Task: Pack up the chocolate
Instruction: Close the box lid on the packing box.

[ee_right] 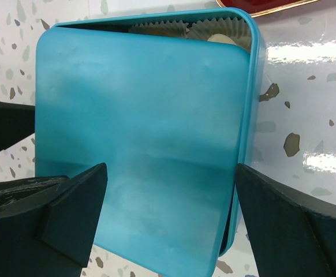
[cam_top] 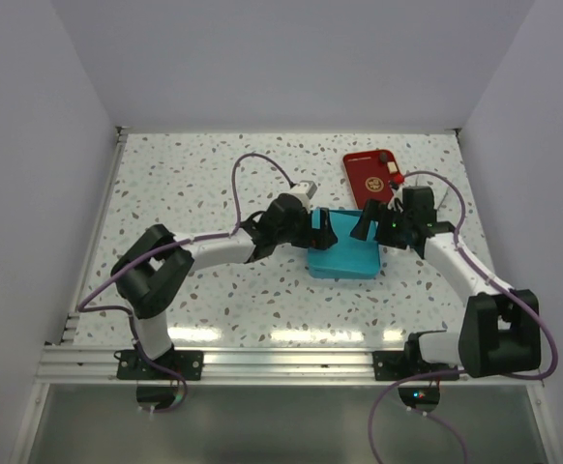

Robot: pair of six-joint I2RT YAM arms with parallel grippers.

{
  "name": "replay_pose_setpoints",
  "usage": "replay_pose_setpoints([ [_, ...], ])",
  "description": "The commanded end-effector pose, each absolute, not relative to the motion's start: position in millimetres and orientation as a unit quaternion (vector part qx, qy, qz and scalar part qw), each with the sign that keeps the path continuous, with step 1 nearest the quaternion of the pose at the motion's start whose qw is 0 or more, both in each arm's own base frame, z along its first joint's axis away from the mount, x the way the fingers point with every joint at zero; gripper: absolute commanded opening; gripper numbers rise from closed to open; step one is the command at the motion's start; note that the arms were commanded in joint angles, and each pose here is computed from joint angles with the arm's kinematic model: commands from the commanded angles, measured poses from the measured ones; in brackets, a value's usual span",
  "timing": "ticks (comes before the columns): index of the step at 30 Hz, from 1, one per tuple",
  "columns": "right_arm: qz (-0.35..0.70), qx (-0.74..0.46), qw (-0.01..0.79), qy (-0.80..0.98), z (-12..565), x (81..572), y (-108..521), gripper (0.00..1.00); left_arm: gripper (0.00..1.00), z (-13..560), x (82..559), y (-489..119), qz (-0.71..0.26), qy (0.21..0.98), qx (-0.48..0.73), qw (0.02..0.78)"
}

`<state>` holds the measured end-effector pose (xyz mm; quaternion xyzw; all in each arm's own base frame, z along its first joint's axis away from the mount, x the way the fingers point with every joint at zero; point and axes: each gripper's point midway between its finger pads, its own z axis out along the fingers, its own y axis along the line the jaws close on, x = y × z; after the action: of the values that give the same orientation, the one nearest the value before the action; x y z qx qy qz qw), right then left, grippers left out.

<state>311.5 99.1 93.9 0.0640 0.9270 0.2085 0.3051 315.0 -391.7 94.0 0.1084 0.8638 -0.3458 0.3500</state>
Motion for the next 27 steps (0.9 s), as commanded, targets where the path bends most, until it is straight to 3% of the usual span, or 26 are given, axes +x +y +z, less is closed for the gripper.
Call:
replay_pose_setpoints([
  [1,0.231,0.052,0.341,0.91,127.0,320.4,105.9,0.95,1.0,105.1,318.5,-393.2,-0.343,0.853,0.117,0.376],
  [13,0.204,0.048,0.336,0.918,122.2,309.3,96.5,0.96,1.0,104.5,307.0,-375.7,-0.344,0.85,0.106,0.384],
  [27,0.181,0.037,0.312,0.932,112.5,283.6,87.6,0.94,0.87,112.1,294.1,-373.3,-0.417,0.825,0.101,0.368],
])
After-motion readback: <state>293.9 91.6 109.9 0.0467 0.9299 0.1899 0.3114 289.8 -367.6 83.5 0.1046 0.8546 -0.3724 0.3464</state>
